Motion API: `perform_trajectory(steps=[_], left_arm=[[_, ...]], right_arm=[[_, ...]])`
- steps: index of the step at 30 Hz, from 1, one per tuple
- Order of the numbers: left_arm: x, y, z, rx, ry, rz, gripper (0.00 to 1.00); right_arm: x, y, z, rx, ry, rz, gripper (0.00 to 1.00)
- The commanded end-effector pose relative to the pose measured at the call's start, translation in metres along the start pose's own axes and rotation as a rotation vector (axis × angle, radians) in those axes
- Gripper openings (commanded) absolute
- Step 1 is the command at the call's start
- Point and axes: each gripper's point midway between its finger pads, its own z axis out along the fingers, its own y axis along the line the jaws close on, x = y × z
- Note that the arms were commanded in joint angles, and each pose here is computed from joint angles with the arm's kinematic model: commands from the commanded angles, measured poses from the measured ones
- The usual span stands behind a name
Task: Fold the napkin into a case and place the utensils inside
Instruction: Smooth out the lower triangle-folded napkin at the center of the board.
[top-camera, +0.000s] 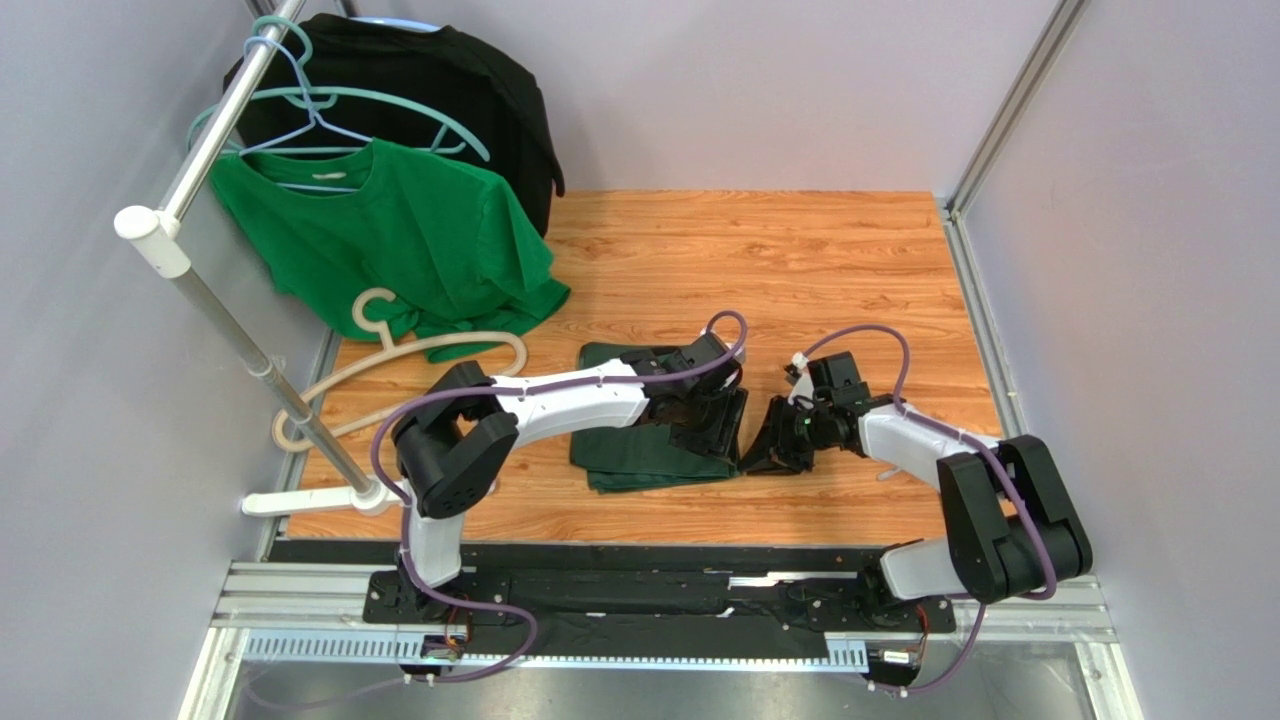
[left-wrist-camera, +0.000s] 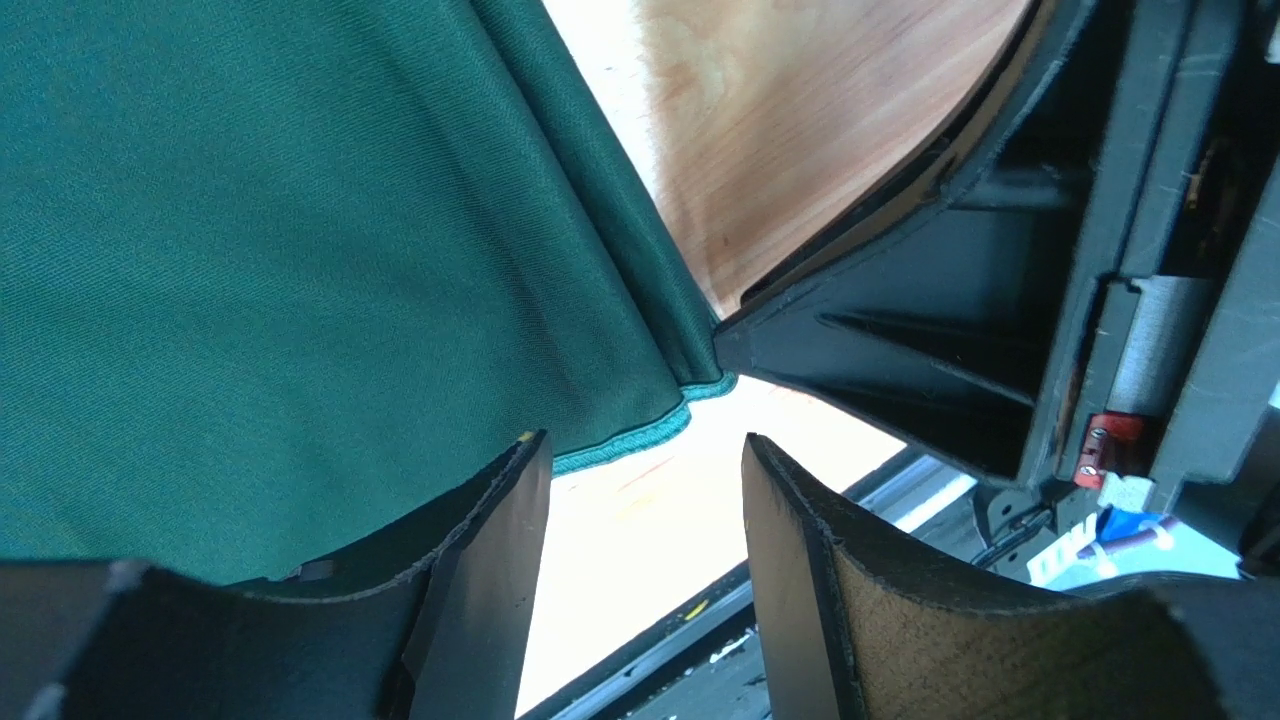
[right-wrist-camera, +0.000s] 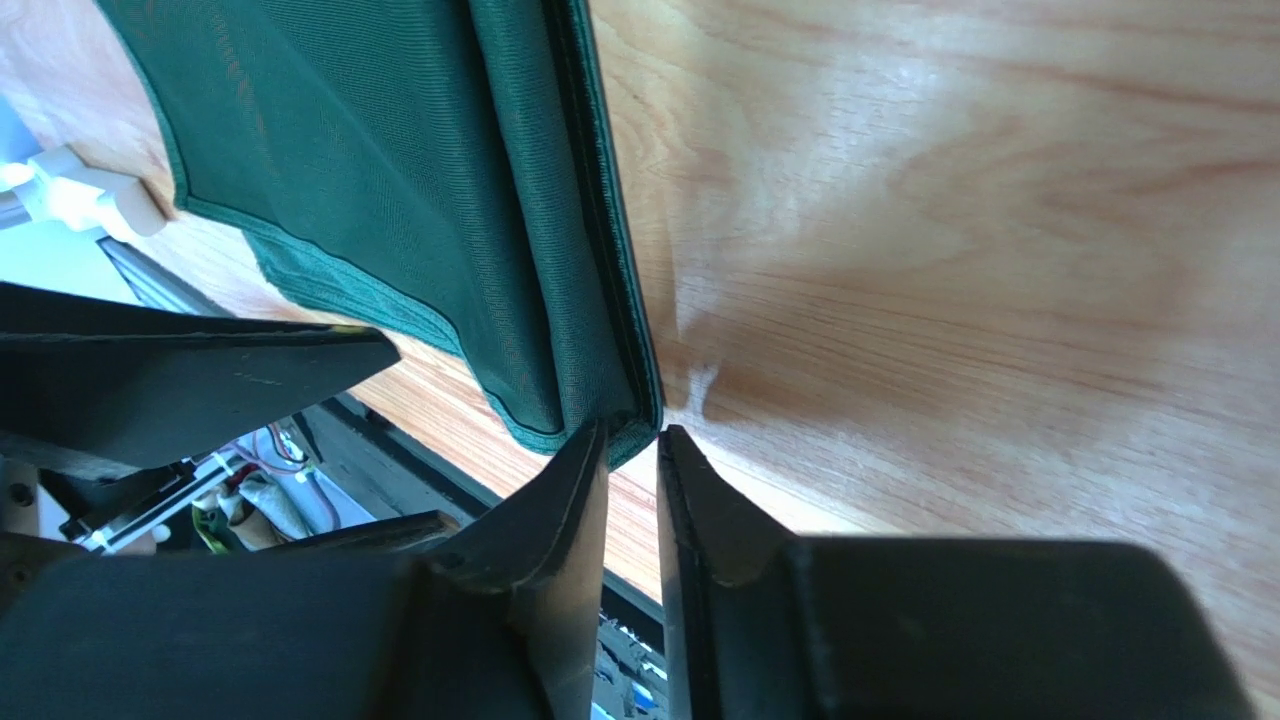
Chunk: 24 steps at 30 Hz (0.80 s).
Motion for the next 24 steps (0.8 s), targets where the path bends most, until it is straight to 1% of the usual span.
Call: perform_trajectory(steps=[1,2,6,11,19,20,24], left_arm=[[-0.009,-0.003,0.005,-0.013,-0.024,-0.014,0.59],[-0.008,-0.002,0.006,-0.021,-0.022,-0.014,0.59],[-0.003,0.007,0.016,-0.058,0.003,-0.016,0.57],[-0.001,0.006,0.023,-0.054,0.020,-0.021,0.53],[0.003,-0.002,0.028,-0.001,0.029,-0.053,0.52],[0.003,-0.002,0.029,-0.001,0.028,-0.053,0.51],[0.002,-0.003,0.028,0.002,0.025,-0.049,0.38]], right_arm=[[-0.009,0.017,-0.003,-0.074,-0.045,-0.053,0.24],[-0.010,0.017,-0.003,-0.070,-0.051,-0.058,0.29],[-0.012,0.017,-0.004,-0.068,-0.055,-0.071,0.32],[-0.013,0.016,-0.009,-0.042,-0.065,-0.084,0.32],[-0.009,0.015,-0.006,-0.062,-0.054,-0.087,0.31],[-0.008,0.015,-0.004,-0.063,-0.048,-0.084,0.31],[-0.007,0.010,0.003,-0.059,-0.033,-0.076,0.31]])
